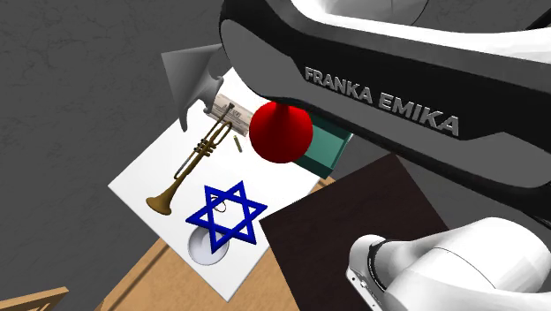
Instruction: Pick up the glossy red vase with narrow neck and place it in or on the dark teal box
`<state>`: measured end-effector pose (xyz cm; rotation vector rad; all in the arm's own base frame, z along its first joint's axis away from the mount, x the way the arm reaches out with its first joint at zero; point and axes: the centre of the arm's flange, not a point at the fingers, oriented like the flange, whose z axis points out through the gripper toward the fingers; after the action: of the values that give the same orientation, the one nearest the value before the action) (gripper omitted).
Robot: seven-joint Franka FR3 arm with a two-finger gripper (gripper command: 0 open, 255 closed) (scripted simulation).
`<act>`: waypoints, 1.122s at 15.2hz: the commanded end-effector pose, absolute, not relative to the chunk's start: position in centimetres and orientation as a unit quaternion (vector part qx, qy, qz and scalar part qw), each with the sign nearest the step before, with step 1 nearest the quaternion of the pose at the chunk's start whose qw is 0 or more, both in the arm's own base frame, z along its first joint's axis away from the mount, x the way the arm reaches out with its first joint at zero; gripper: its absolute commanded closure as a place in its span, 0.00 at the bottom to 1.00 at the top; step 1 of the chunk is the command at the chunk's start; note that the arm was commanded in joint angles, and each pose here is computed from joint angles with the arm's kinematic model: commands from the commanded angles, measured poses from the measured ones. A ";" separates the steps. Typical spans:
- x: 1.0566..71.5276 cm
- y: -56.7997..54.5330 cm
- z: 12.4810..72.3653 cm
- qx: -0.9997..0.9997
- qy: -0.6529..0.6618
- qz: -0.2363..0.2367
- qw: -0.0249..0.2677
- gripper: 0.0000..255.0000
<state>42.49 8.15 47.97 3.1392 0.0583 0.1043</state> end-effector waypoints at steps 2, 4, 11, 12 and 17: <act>43.5 5.0 50.2 0.999 0.019 0.034 0.000 1.00; 44.2 2.9 51.7 0.999 0.019 0.034 0.000 1.00; 46.7 -4.3 56.9 0.999 0.019 0.034 0.000 1.00; 47.1 -5.3 57.7 0.999 0.019 0.034 0.000 1.00; 47.4 -6.3 56.2 0.999 0.019 0.034 0.000 1.00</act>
<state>47.37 -6.19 56.62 3.1394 0.0593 0.1030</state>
